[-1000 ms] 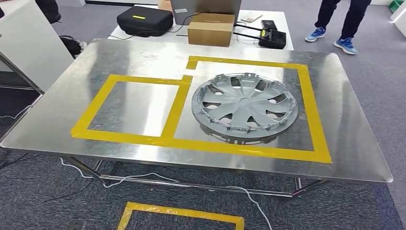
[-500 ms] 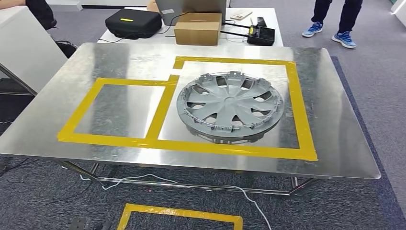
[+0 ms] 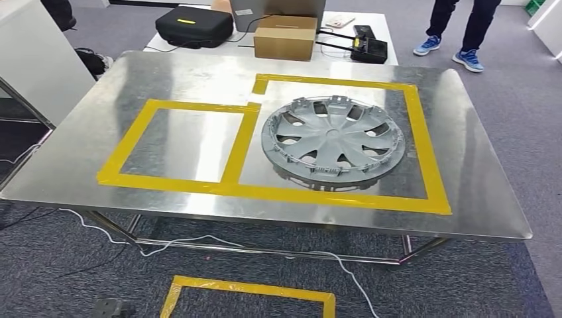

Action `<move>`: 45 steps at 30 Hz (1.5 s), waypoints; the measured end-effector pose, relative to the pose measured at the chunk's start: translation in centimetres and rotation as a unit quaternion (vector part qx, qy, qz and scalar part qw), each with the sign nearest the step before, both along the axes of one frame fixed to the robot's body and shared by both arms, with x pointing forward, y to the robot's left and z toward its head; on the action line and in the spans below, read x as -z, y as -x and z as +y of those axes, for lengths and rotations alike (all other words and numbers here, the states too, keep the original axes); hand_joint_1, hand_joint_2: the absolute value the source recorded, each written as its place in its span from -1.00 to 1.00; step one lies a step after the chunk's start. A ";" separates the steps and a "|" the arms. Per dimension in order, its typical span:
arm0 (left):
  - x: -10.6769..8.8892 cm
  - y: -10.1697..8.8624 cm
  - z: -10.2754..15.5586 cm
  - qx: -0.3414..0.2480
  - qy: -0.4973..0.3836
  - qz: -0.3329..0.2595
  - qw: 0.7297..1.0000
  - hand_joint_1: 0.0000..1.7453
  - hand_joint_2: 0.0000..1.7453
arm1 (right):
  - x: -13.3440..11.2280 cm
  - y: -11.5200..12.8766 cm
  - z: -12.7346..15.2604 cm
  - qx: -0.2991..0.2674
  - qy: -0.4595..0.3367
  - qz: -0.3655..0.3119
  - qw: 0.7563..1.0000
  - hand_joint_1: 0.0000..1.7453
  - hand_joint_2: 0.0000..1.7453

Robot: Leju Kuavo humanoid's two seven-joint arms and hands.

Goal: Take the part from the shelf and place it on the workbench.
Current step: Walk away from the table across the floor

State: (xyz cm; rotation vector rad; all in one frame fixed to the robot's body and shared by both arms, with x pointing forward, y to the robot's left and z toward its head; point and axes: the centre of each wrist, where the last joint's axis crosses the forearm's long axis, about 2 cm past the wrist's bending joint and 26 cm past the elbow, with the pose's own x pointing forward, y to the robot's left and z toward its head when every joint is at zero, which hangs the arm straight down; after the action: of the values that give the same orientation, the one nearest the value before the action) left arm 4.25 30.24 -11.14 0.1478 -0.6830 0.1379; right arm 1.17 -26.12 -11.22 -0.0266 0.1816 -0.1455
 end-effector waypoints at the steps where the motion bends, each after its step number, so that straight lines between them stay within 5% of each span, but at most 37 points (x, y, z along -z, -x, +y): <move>1: 0.0 0.0 0.0 0.000 0.000 0.000 1.000 -1.00 -1.00 | 0.0 0.0 -0.1 0.000 0.000 0.000 1.000 -1.00 -1.00; 45: 0.1 0.8 -1.3 0.007 0.013 0.014 1.000 -1.00 -1.00 | 0.1 0.5 -0.6 0.006 -0.019 -0.062 0.998 -1.00 -1.00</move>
State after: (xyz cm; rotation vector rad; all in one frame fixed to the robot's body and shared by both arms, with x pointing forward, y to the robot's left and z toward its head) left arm 3.49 28.95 -11.23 0.1198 -0.6534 0.1311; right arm 0.67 -26.71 -11.32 0.0215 0.0599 -0.1549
